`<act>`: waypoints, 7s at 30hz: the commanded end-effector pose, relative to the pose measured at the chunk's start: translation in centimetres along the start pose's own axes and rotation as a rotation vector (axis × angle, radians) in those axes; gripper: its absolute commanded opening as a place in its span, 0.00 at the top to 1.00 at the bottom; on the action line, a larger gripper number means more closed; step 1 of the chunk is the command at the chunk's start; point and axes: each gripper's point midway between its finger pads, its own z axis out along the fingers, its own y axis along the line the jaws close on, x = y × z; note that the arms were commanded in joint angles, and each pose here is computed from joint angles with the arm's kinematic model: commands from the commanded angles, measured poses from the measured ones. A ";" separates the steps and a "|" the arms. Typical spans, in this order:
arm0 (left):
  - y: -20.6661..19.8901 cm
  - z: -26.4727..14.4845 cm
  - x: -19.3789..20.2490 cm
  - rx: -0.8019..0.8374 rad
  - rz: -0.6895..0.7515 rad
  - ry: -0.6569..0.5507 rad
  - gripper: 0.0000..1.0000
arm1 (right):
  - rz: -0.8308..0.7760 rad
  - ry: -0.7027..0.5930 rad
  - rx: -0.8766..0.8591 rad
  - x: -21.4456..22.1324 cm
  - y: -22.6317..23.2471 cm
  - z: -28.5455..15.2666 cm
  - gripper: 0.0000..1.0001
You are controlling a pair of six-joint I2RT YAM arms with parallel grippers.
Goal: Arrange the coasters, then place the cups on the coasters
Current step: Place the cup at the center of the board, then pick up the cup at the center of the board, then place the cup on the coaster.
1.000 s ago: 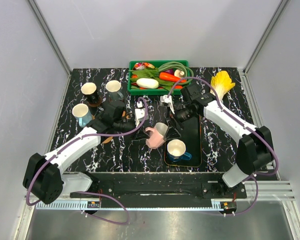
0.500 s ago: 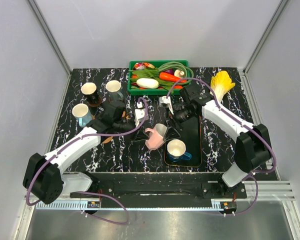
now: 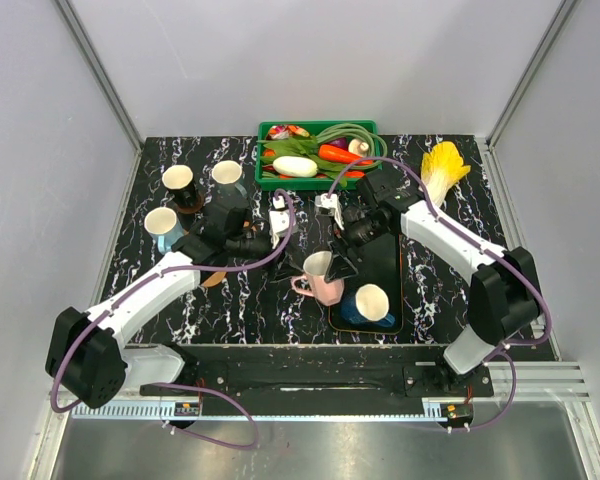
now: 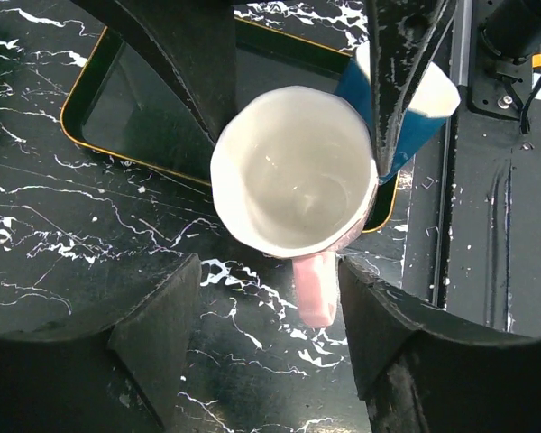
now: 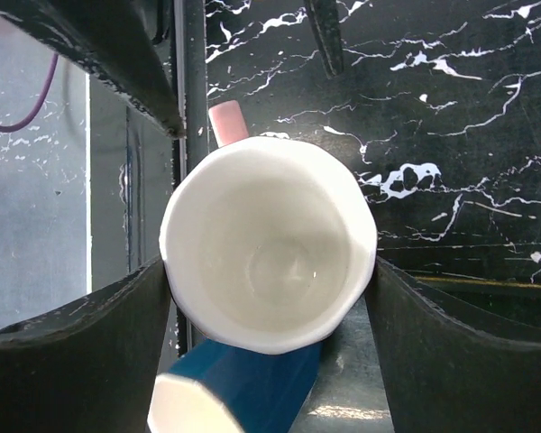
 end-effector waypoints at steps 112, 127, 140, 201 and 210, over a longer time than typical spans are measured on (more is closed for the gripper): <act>7.8 1.9 5.9 0.005 -0.013 0.172 0.03 | -0.330 -0.090 0.452 -4.7 -0.8 -4.0 0.00; 6.7 4.8 7.6 0.073 0.038 0.278 0.15 | -0.395 -0.183 0.657 -5.4 1.7 -11.1 0.00; 6.1 6.2 9.0 0.035 0.002 0.370 0.36 | -0.404 -0.244 0.677 -6.1 2.7 -12.7 0.00; 11.5 -15.2 9.7 -0.859 -0.108 0.142 1.00 | -0.354 -0.237 0.735 -2.5 0.7 -11.5 0.00; 11.8 -16.9 11.9 -0.866 -0.204 0.118 1.00 | -0.346 -0.226 0.728 -1.9 0.4 -11.2 0.00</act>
